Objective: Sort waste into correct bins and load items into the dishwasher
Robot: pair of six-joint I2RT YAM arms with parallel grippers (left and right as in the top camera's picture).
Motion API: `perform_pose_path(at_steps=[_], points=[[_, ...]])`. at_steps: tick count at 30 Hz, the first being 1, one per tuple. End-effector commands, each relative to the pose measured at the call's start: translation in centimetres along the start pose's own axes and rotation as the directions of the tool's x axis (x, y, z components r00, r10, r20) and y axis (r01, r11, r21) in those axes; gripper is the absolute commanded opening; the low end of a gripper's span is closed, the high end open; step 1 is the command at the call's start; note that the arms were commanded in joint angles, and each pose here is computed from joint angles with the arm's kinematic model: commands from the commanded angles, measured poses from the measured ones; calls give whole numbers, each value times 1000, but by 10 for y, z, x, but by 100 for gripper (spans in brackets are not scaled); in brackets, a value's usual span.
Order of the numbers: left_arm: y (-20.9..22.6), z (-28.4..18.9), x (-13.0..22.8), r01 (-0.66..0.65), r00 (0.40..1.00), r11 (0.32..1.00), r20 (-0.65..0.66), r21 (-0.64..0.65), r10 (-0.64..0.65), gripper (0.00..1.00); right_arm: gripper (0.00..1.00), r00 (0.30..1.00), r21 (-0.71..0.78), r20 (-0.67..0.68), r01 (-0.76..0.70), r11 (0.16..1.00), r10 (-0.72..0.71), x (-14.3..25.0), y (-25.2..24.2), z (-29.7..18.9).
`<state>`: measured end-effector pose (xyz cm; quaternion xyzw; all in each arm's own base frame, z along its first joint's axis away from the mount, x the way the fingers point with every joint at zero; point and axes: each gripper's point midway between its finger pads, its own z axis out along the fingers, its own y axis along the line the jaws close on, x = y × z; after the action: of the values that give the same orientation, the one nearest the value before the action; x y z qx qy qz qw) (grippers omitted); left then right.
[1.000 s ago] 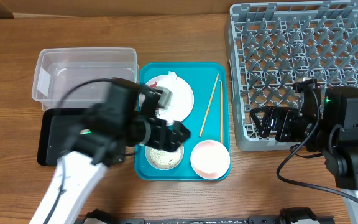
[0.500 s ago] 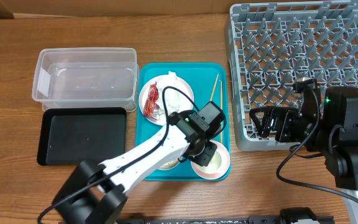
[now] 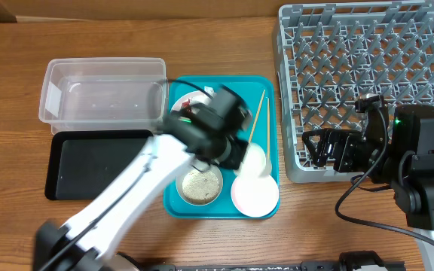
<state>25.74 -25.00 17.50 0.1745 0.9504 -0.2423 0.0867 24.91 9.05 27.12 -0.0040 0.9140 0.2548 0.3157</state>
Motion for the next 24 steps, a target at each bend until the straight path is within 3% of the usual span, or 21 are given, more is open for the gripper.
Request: perform_pose_path(at_steps=[1, 2, 4, 6, 10, 12, 14, 17, 20, 22, 24], points=[[-42, -62, -18, -116, 991, 904, 113, 411, 76, 4, 95, 999, -123, 25, 34, 992, -31, -7, 25, -9], [-56, -90, -23, -173, 982, 791, 165, 587, 93, 4, 90, 997, -222, 33, 72, 972, -67, -9, 43, -12], [-67, -125, -25, -238, 969, 623, 227, 745, 98, 4, 87, 991, -365, 61, 132, 921, -118, -13, 71, -17], [-72, -147, -24, -276, 960, 514, 265, 812, 96, 4, 87, 982, -464, 87, 188, 865, -167, -16, 94, -22], [-79, -159, -20, -301, 953, 436, 283, 848, 108, 4, 93, 952, -574, 137, 300, 762, -272, -13, 129, -24], [-80, -160, -19, -304, 952, 430, 284, 850, 110, 4, 96, 927, -629, 166, 361, 688, -335, -7, 150, -26], [-80, -160, -19, -304, 952, 429, 285, 850, 111, 4, 92, 904, -671, 189, 405, 622, -384, 1, 171, -26], [-82, -159, -18, -305, 952, 426, 283, 852, 115, 5, 76, 900, -646, 193, 416, 640, -390, 0, 174, -18], [-82, -158, -18, -304, 952, 428, 281, 851, 117, 7, 71, 900, -623, 205, 423, 658, -384, -4, 170, -17], [-82, -155, -18, -299, 954, 445, 276, 845, 116, 11, 72, 899, -617, 215, 428, 660, -382, -6, 169, -20], [-82, -155, -18, -297, 955, 444, 274, 845, 116, 11, 84, 897, -615, 225, 435, 658, -381, -7, 169, -23]])
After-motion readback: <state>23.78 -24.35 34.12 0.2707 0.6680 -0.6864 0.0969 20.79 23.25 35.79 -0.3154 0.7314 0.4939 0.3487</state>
